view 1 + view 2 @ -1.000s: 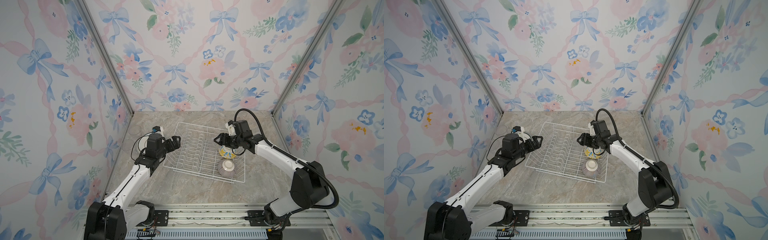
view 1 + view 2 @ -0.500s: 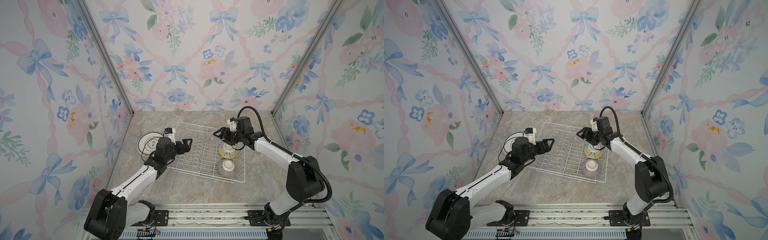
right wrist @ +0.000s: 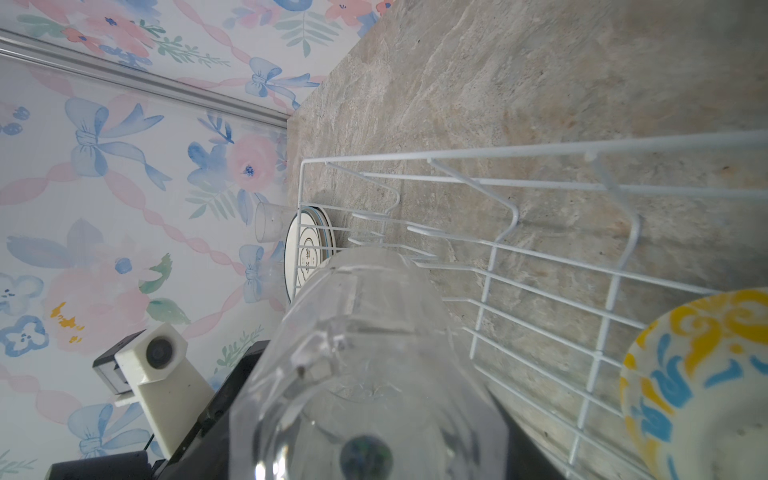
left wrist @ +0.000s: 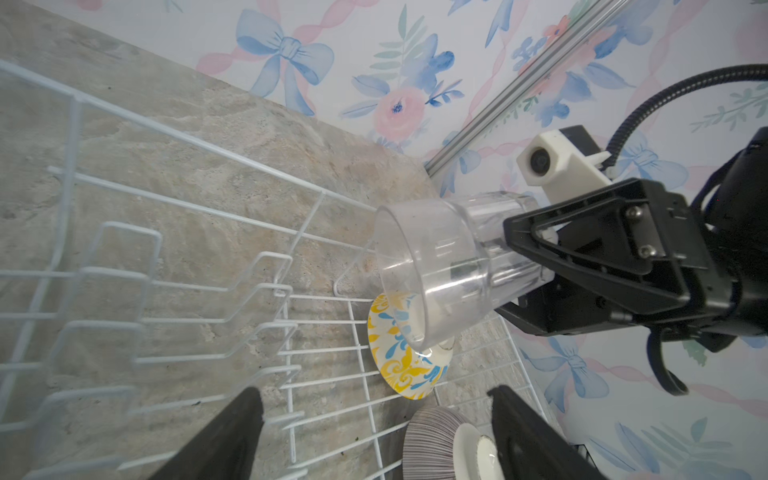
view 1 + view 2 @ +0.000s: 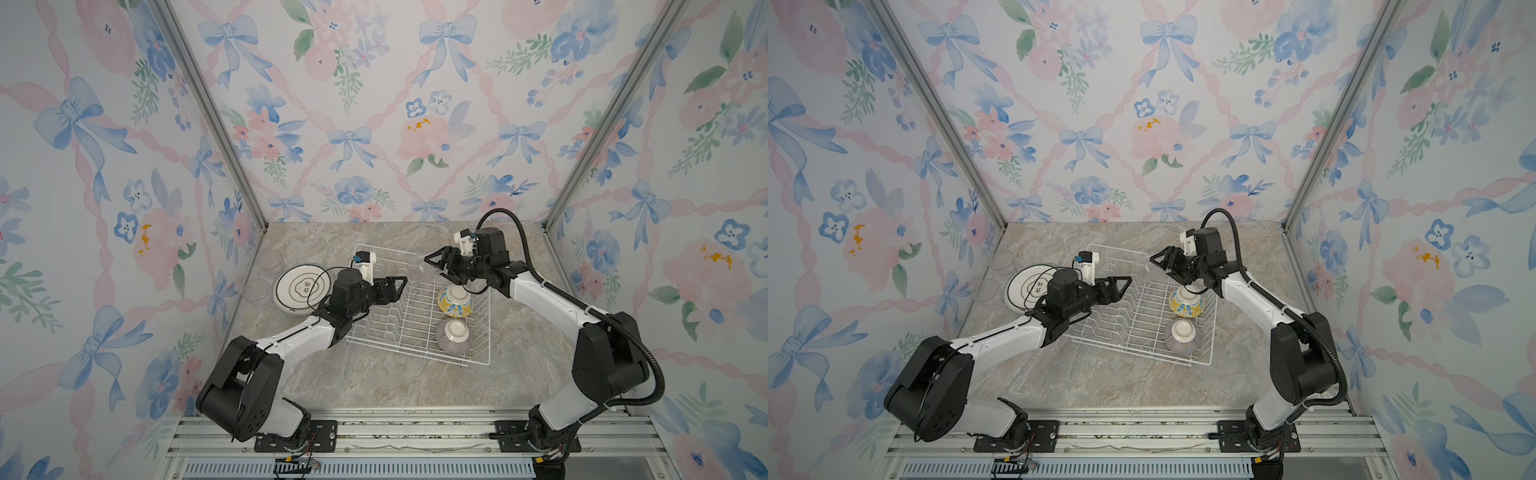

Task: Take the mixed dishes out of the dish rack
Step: 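Hold the glass up with the right gripper while the left gripper closes around it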

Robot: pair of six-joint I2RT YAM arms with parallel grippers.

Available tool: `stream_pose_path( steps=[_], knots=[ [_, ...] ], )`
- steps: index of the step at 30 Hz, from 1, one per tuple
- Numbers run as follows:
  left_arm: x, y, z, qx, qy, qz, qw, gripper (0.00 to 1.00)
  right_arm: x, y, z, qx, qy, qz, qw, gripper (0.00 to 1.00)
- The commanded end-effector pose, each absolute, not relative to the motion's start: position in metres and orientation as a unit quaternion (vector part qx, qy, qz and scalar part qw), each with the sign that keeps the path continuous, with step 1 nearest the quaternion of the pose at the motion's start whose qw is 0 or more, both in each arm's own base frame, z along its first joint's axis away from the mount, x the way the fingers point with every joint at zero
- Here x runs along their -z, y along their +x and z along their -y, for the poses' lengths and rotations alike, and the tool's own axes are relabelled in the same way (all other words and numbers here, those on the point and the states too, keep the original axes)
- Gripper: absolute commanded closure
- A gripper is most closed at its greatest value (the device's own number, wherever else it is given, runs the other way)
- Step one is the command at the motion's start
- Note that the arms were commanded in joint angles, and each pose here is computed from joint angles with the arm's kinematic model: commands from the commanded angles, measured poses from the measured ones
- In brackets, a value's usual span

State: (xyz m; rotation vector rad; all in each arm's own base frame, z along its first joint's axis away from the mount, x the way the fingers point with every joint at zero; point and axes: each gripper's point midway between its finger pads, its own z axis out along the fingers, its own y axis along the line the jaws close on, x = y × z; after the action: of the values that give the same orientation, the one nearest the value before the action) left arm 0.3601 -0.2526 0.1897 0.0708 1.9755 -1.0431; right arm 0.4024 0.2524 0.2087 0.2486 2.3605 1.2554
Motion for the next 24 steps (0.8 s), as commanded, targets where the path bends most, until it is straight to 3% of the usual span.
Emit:
stream_pose_path(
  steps=[1, 14, 24],
  knots=[
    [-0.214, 0.360, 0.272, 0.466, 0.054, -0.760, 0.451, 0.16, -0.236, 0.413, -0.260, -0.492, 0.083, -0.833, 0.241, 0.44],
    [-0.247, 0.368, 0.318, 0.540, 0.106, -0.704, 0.449, 0.25, -0.260, 0.404, -0.272, -0.556, 0.076, -0.799, 0.215, 0.44],
    [-0.254, 0.373, 0.335, 0.575, 0.113, -0.674, 0.451, 0.49, -0.259, 0.402, -0.284, -0.623, 0.087, -0.759, 0.168, 0.44]
  ],
)
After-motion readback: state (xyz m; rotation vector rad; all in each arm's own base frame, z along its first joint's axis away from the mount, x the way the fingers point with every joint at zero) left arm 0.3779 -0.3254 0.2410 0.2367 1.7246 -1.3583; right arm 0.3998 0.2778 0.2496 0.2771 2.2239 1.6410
